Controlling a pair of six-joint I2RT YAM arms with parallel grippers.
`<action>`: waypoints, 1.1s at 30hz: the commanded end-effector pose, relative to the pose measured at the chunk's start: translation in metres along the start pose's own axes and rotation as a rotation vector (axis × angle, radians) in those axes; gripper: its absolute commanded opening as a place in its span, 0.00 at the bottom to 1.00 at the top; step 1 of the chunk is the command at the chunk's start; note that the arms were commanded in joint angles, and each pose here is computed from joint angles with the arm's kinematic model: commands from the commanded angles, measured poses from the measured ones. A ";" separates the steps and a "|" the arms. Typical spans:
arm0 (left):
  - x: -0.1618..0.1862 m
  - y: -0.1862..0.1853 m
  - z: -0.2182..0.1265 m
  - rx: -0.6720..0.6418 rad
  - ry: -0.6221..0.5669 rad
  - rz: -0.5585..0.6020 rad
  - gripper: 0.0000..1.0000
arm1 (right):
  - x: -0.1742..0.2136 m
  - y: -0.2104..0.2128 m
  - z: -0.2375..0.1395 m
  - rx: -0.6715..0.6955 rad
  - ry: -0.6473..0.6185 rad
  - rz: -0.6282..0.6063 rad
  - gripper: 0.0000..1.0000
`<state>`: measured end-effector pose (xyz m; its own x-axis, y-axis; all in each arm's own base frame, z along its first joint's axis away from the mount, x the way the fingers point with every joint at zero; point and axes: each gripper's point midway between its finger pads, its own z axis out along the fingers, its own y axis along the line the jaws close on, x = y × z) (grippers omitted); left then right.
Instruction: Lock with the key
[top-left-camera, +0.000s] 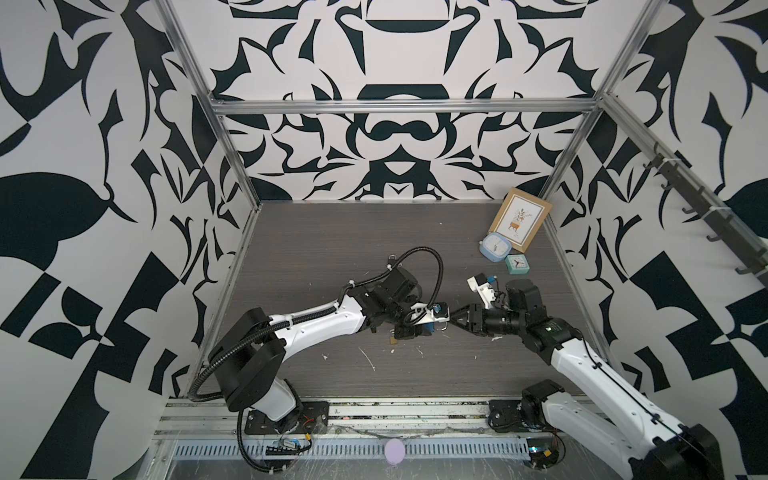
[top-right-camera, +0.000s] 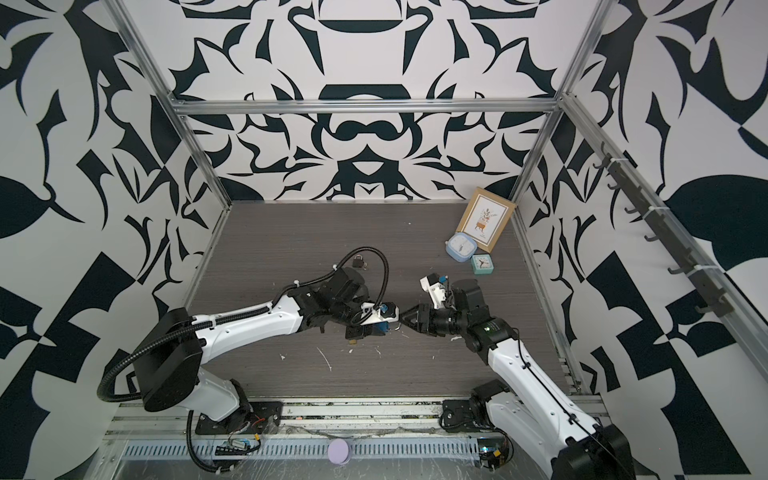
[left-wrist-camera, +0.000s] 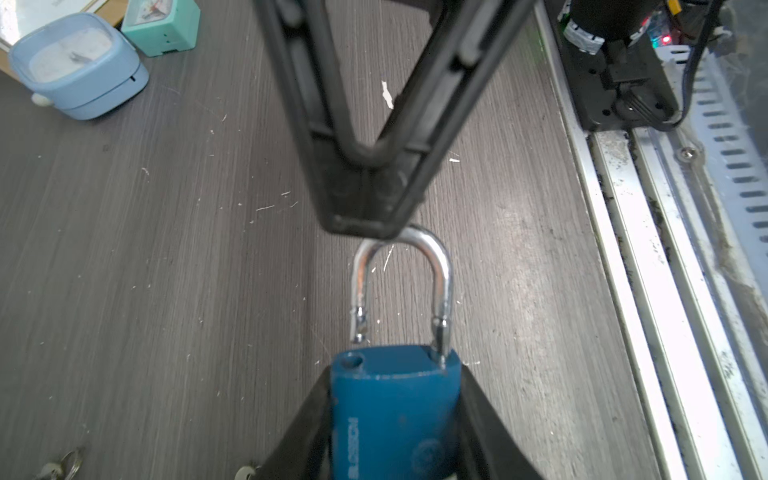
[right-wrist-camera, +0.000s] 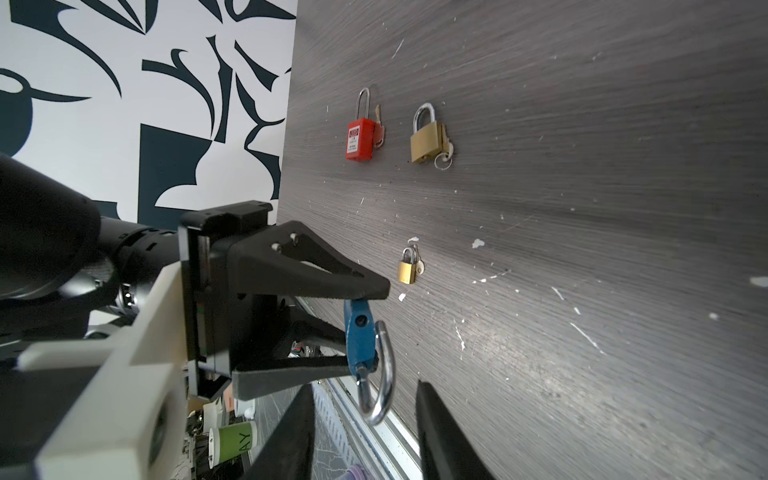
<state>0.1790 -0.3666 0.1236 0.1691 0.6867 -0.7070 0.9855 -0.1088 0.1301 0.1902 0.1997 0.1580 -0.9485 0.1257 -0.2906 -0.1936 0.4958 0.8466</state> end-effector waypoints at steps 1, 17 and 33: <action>-0.015 -0.004 -0.010 0.028 -0.053 0.057 0.00 | 0.003 0.010 -0.001 -0.062 0.011 -0.038 0.40; -0.022 0.004 -0.009 -0.008 -0.082 0.060 0.00 | 0.007 0.011 0.003 -0.113 0.023 -0.017 0.12; -0.037 0.013 -0.015 -0.056 -0.134 0.043 0.00 | 0.007 0.010 0.012 -0.115 0.038 -0.013 0.00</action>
<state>0.1809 -0.3687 0.1269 0.1650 0.6730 -0.7210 0.9862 -0.1037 0.1289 0.1876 0.2096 0.1542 -0.9556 0.1091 -0.2739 -0.2054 0.4203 0.8838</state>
